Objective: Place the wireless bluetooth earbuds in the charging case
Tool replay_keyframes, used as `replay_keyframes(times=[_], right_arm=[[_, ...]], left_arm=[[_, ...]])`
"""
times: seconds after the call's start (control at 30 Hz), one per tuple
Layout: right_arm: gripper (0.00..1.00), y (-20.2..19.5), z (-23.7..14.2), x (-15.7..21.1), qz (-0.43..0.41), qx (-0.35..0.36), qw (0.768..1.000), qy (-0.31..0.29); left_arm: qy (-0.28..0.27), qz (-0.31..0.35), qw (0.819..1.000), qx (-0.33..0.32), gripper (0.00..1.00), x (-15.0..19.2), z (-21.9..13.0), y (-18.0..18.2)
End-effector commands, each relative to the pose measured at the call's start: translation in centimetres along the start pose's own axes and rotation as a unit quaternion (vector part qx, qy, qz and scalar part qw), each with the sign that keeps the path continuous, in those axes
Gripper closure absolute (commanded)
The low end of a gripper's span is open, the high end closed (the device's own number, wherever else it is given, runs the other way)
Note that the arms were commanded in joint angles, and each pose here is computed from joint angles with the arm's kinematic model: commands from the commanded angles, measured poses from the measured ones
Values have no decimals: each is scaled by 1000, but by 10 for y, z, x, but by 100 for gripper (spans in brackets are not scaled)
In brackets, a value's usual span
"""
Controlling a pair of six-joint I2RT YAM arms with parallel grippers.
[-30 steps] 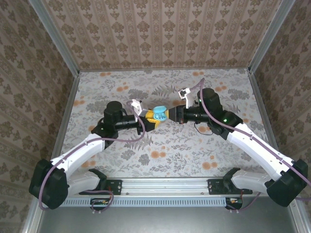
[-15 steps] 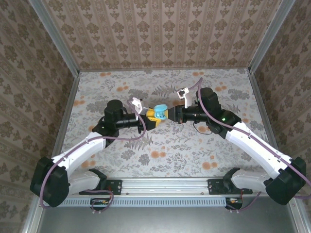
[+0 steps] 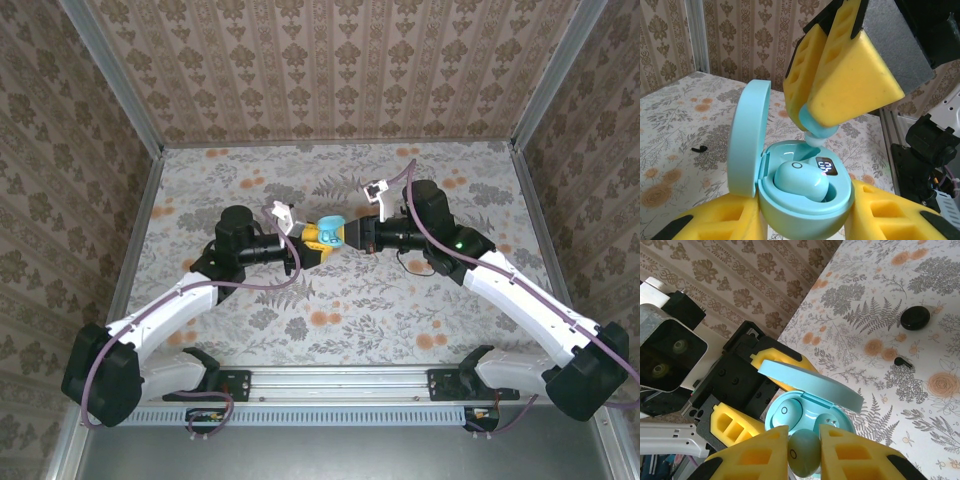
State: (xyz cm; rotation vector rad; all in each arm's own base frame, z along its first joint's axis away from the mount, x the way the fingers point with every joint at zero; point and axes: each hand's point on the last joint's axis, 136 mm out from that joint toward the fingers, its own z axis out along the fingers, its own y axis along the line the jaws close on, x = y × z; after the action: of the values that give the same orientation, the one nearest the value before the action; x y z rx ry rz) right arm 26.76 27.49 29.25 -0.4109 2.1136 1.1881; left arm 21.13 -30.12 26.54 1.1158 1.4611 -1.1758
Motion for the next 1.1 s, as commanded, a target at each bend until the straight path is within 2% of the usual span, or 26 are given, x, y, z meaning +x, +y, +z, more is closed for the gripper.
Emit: replay_keyframes(times=[0.0,0.6,1.07], right_arm=[[81,10,0,-11,-9,-20,1000,-10],[79,-3,7,6,3,-8,1000,16],[70,-17,8,12,11,32,999,32]], left_arm=[[-21,20,999,17,63,-19,0,-8],[-24,21,999,14,63,-20,0,-8],[-24,19,999,15,63,-20,0,-8]])
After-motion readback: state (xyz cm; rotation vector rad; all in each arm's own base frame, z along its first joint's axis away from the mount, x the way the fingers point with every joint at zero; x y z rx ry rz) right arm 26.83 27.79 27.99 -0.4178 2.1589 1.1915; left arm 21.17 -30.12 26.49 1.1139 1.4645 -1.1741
